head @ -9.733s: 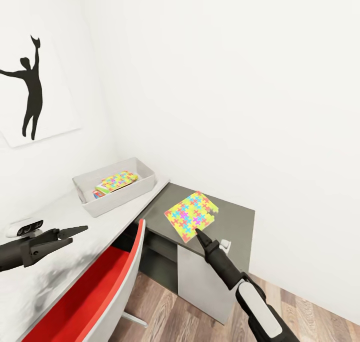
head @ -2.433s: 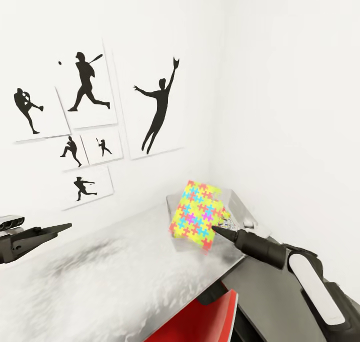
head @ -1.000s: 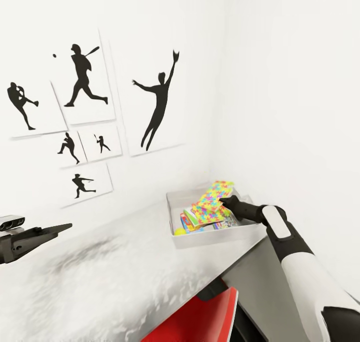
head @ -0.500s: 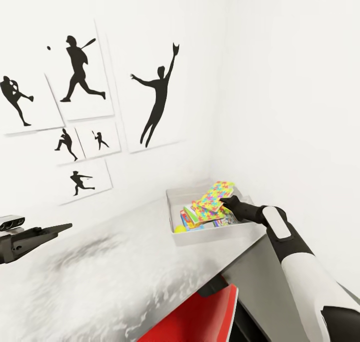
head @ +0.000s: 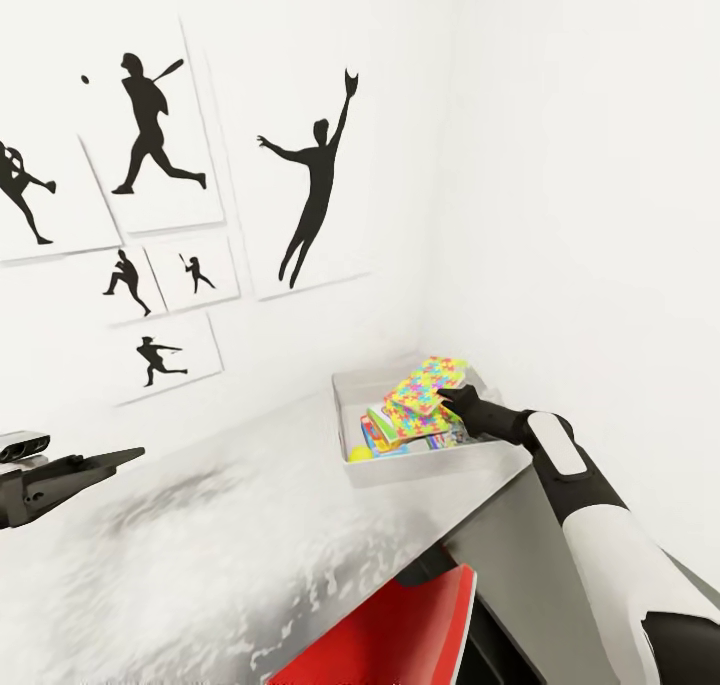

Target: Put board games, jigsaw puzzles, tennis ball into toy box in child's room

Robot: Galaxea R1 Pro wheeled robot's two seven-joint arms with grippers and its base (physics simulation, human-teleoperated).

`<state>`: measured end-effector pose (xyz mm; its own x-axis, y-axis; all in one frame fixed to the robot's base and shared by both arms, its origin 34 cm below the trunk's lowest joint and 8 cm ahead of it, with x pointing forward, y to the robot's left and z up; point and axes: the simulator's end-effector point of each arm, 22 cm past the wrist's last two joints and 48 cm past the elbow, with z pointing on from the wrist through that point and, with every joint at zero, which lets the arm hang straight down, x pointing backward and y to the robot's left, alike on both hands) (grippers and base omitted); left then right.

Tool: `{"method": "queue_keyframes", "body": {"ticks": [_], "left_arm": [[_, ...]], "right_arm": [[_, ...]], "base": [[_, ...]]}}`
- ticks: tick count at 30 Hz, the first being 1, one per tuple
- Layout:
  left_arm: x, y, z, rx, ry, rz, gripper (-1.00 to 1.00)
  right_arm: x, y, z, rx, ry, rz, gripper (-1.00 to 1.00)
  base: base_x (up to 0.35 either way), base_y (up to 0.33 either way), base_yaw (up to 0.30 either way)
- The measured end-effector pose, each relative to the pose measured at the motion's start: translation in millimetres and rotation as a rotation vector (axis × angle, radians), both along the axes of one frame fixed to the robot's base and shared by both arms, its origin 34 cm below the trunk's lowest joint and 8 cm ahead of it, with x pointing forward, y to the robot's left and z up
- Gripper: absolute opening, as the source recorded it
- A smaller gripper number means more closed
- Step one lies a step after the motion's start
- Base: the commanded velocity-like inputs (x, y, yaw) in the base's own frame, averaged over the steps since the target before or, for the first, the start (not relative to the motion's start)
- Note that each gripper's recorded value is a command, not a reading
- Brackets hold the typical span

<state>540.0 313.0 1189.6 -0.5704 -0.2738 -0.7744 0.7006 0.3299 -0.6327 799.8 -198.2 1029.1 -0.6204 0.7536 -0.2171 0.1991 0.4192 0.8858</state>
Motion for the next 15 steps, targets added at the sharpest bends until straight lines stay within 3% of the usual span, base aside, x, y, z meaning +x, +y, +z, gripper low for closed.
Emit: {"method": "queue_keyframes", "body": {"ticks": [15], "left_arm": [[4.4,0.0,-10.5,0.0,0.024,0.0,1.0]], "right_arm": [[1.7,0.7,-14.3,0.004,0.02,-0.002,-1.0]], "base": [[0.0,0.0,0.0]]}}
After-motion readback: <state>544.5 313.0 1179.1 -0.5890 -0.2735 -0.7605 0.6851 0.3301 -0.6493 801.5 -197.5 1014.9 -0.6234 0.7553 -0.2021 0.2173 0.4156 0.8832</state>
